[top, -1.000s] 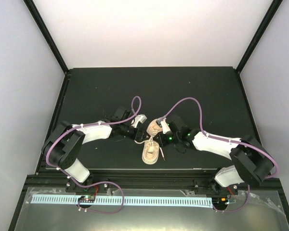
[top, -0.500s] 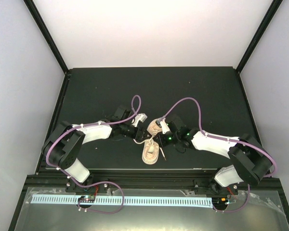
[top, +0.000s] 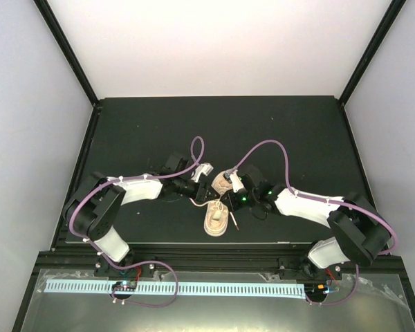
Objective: Tie the shoes
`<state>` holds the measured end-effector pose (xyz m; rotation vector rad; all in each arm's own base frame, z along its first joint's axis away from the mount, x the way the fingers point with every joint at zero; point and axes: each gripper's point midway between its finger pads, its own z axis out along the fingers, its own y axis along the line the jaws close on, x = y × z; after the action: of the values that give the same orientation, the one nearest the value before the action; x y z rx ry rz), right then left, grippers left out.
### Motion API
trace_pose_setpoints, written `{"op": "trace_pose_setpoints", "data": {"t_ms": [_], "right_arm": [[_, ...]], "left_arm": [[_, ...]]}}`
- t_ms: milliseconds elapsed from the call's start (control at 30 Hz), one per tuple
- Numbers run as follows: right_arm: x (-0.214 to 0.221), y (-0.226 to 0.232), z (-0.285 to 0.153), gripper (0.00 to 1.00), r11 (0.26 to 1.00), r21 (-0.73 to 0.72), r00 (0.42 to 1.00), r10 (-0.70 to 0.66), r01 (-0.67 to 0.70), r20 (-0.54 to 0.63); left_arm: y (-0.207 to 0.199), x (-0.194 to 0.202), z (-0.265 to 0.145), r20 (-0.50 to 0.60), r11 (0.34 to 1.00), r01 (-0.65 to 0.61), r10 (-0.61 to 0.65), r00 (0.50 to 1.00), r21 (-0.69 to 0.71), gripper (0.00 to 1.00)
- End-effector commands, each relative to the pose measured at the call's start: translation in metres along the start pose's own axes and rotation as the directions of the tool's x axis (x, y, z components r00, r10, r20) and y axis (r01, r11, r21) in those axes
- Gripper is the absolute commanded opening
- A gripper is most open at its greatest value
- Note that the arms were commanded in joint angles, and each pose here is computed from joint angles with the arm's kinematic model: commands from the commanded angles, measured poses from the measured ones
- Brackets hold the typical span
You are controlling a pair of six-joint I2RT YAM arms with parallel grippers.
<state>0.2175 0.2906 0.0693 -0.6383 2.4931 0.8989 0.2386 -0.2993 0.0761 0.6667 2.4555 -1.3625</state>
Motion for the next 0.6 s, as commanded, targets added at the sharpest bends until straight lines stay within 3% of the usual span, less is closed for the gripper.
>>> {"op": "trace_pose_setpoints", "data": {"t_ms": [0, 267, 567], "right_arm": [[-0.0073, 0.0051, -0.0009, 0.01, 1.000, -0.008, 1.000, -0.015, 0.015, 0.009], [-0.0093, 0.0051, -0.0021, 0.02, 1.000, -0.003, 1.000, -0.019, 0.019, 0.019], [-0.0120, 0.0009, -0.0072, 0.02, 1.000, 0.029, 0.999, -0.009, 0.007, 0.044]], "left_arm": [[-0.0087, -0.0054, 0.0030, 0.003, 0.999, -0.025, 0.025, 1.000, 0.043, 0.36], [-0.0142, -0.0030, 0.0088, -0.014, 0.995, -0.007, 0.009, 1.000, 0.100, 0.26], [-0.0170, -0.0102, 0.0031, 0.019, 0.997, -0.011, 0.009, 1.000, 0.082, 0.02]]}}
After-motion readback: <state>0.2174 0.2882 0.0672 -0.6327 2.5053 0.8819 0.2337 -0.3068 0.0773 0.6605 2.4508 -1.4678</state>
